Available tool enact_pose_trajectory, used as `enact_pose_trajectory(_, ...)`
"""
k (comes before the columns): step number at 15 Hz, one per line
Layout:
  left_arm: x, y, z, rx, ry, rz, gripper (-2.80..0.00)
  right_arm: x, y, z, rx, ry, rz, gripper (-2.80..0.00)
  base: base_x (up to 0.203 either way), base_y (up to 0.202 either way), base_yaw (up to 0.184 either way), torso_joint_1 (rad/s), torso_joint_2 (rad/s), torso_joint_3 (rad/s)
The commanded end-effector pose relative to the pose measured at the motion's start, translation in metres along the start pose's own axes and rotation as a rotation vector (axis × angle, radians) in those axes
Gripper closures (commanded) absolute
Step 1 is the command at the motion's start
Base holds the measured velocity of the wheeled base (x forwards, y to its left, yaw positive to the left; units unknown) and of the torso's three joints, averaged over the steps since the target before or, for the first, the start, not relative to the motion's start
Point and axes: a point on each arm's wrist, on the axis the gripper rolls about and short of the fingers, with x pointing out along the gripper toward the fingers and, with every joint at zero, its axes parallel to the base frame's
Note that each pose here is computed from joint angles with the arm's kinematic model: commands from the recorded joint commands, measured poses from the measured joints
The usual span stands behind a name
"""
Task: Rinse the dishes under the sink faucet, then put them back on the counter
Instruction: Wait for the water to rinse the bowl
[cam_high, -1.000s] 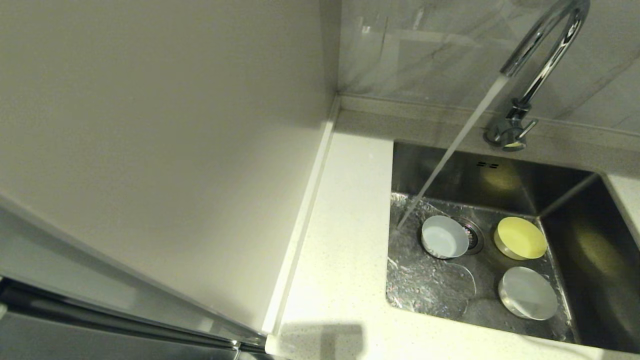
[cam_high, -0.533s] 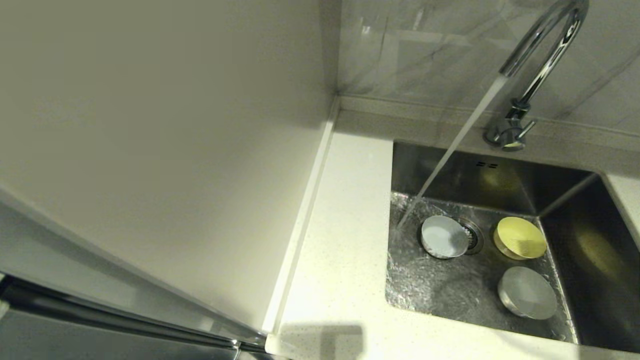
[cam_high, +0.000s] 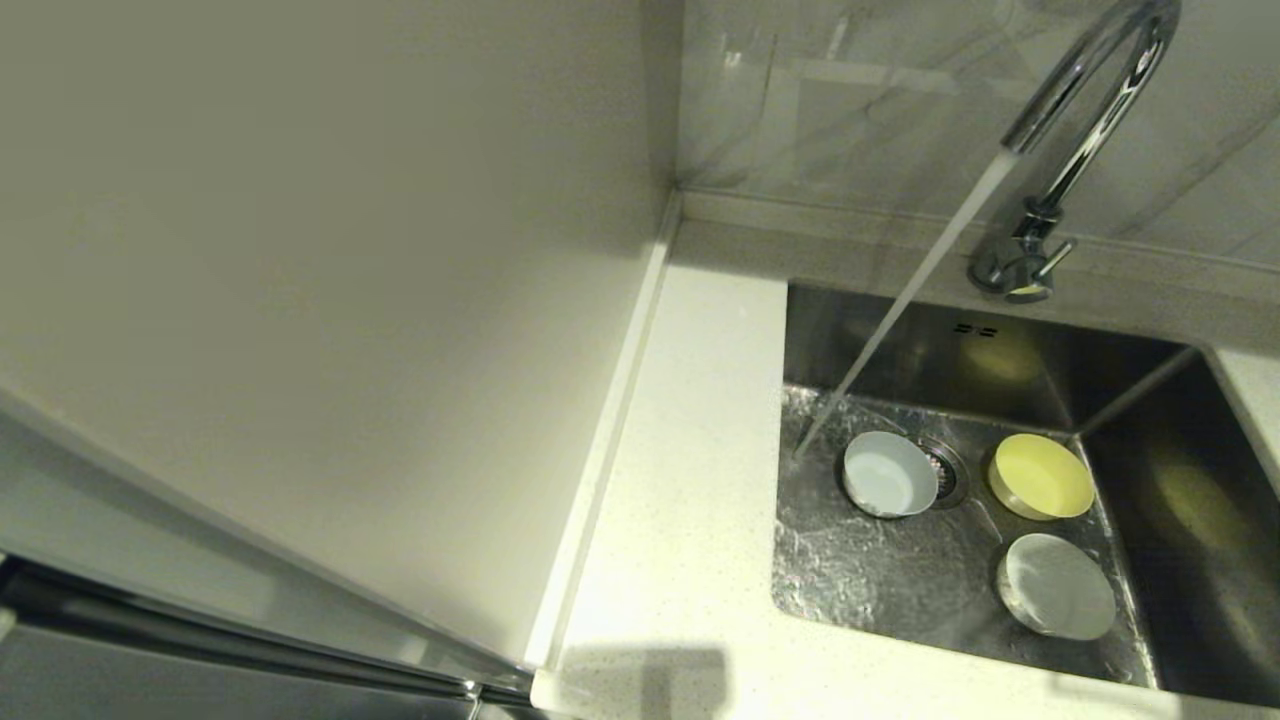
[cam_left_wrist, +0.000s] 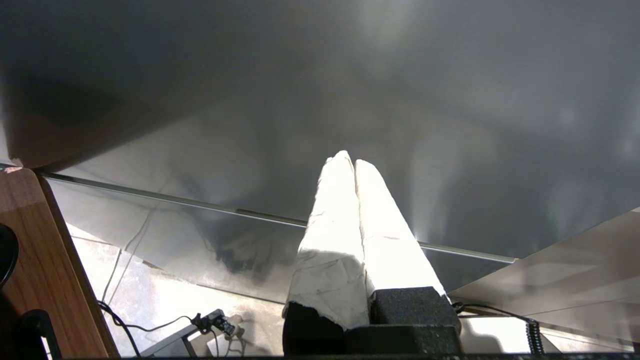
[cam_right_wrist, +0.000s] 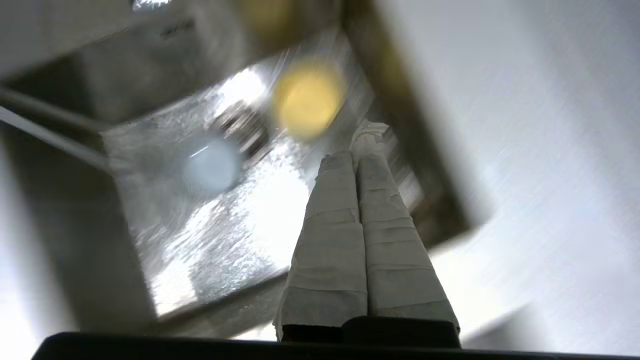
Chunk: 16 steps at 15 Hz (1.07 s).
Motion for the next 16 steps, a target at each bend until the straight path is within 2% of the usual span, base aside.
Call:
enact_pose_trajectory(1, 0.000, 0.000, -0.001, 0.000, 0.003, -0.001, 0.00, -0.052, -0.020, -0.038, -0.241, -0.352, 0.112, 0.00, 0.000, 0.000, 0.000, 0.000, 0.00, 0.000)
enact_pose_trajectory(3, 0.000, 0.000, -0.001, 0.000, 0.003, 0.000, 0.00, -0.076, -0.045, -0.075, -0.292, -0.439, 0.205, 0.00, 0.000, 0.000, 0.000, 0.000, 0.00, 0.000)
enact_pose_trajectory(4, 0.000, 0.000, -0.001, 0.000, 0.003, -0.001, 0.00, -0.084, -0.058, -0.094, -0.313, -0.447, 0.253, 0.00, 0.000, 0.000, 0.000, 0.000, 0.00, 0.000)
enact_pose_trajectory(5, 0.000, 0.000, -0.001, 0.000, 0.002, -0.001, 0.00, -0.089, -0.070, -0.113, -0.332, -0.431, 0.306, 0.00, 0.000, 0.000, 0.000, 0.000, 0.00, 0.000)
enact_pose_trajectory(8, 0.000, 0.000, -0.001, 0.000, 0.003, 0.000, 0.00, -0.072, -0.092, -0.165, -0.359, -0.286, 0.406, 0.00, 0.000, 0.000, 0.000, 0.000, 0.00, 0.000)
enact_pose_trajectory(11, 0.000, 0.000, -0.001, 0.000, 0.003, 0.000, 0.00, -0.049, -0.104, -0.212, -0.388, -0.230, 0.470, 0.00, 0.000, 0.000, 0.000, 0.000, 0.00, 0.000)
enact_pose_trajectory(13, 0.000, 0.000, -0.001, 0.000, 0.003, 0.000, 0.00, -0.028, -0.104, -0.234, -0.404, -0.195, 0.474, 0.00, 0.000, 0.000, 0.000, 0.000, 0.00, 0.000)
enact_pose_trajectory(14, 0.000, 0.000, -0.001, 0.000, 0.003, 0.000, 0.00, -0.016, -0.102, -0.243, -0.408, -0.201, 0.479, 0.00, 0.000, 0.000, 0.000, 0.000, 0.00, 0.000)
enact_pose_trajectory(16, 0.000, 0.000, -0.001, 0.000, 0.002, -0.001, 0.00, -0.004, -0.098, -0.249, -0.412, -0.300, 0.530, 0.00, 0.000, 0.000, 0.000, 0.000, 0.00, 0.000)
